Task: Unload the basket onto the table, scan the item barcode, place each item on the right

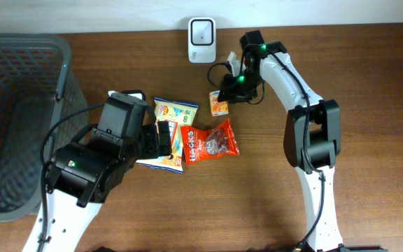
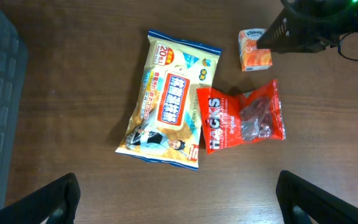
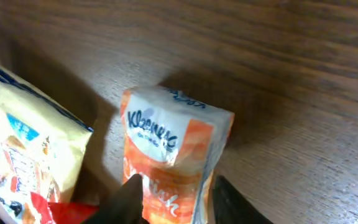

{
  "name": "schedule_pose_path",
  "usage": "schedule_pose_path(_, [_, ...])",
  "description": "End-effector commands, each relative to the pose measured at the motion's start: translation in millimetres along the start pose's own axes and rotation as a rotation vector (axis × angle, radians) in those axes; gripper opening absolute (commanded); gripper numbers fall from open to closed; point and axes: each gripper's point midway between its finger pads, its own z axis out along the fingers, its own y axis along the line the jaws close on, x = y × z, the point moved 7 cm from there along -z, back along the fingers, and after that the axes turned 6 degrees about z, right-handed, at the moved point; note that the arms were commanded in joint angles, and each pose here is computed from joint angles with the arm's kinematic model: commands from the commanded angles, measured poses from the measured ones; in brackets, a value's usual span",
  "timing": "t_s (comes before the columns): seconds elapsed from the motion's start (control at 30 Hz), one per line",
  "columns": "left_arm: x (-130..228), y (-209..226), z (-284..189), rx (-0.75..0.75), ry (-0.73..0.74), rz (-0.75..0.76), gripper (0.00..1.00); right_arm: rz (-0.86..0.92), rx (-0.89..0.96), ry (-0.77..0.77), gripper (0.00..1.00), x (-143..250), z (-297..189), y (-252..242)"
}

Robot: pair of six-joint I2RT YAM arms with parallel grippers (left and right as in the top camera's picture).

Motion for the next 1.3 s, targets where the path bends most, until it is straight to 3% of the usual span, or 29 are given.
schedule_pose_path(0.0, [-0.7, 0.8, -1.3, -0.003, -0.007, -0.014, 0.99, 0.022, 0.077, 0.022, 0.43, 3.2, 14.6, -13.5])
schedule_pose_path(0.07, [-0.7, 0.8, -1.3, -0.003, -0.007, -0.014, 0.99, 0.013, 0.085, 0.039, 0.44, 8.9, 26.1, -12.6])
schedule_pose_path(0.1, [-0.7, 0.8, -1.3, -0.003, -0.007, -0.014, 0.99, 0.002, 0.086, 0.05, 0.28, 13.4, 35.5, -10.1])
schedule_pose_path(0.13, [-0.7, 0.8, -1.3, -0.003, -0.007, -0.014, 0.99, 0.015, 0.087, 0.056, 0.04, 15.1, 37.0, -8.3])
schedule_pose_path(0.23, [-0.7, 0.8, -1.3, -0.003, -0.007, -0.014, 0.99, 0.079, -0.133, 0.046, 0.04, 3.9, 15.4, 8.2])
schedule_pose_path(0.33, [-0.7, 0.8, -1.3, -0.003, -0.007, -0.014, 0.99, 0.047, -0.662, 0.025, 0.04, -14.5, -47.8, 19.3])
schedule_pose_path(0.4, [-0.7, 0.8, -1.3, -0.003, -0.007, -0.014, 0.99, -0.029, -0.72, 0.014, 0.04, -7.4, -57.7, 11.2])
schedule_pose_path(0.5, [-0.7, 0.8, -1.3, -0.003, -0.007, -0.014, 0.99, -0.034, -0.539, 0.022, 0.04, -5.4, -42.8, 7.8])
schedule_pose_path(0.57, [-0.7, 0.8, -1.3, -0.003, -0.007, -0.014, 0.99, 0.032, -0.293, -0.035, 0.04, -18.6, -44.2, 0.9])
schedule_pose_path(0.67, [-0.7, 0.8, -1.3, -0.003, -0.007, -0.014, 0.99, -0.058, 0.3, -0.484, 0.04, -72.3, -102.7, 24.6])
schedule_pose_path(0.77, [-0.7, 0.8, -1.3, -0.003, -0.007, -0.014, 0.99, -0.267, 0.647, -0.8, 0.04, -103.5, -115.8, 62.9])
schedule_pose_path(0.87, [-0.7, 0.8, -1.3, -0.003, -0.007, -0.014, 0.99, -0.647, 0.72, -0.914, 0.04, -120.9, -94.2, 106.9])
schedule_pose_path(1.0, [-0.7, 0.8, -1.3, -0.003, -0.007, -0.014, 0.99, -0.673, 0.696, -0.961, 0.04, -124.9, -67.2, 105.9])
schedule_pose_path(1.1, [-0.7, 0.8, -1.3, -0.003, -0.007, -0.014, 0.99, -0.592, 0.658, -0.985, 0.04, -121.9, -74.8, 107.9])
schedule_pose_path(1.17, [-0.7, 0.8, -1.3, -0.003, -0.007, -0.014, 0.99, -0.408, 0.686, -1.063, 0.04, -119.8, -117.6, 96.1])
schedule_pose_path(1.27, [-0.7, 0.8, -1.3, -0.003, -0.007, -0.014, 0.99, -0.141, 0.904, -0.979, 0.04, -100.4, -210.6, 1.5])
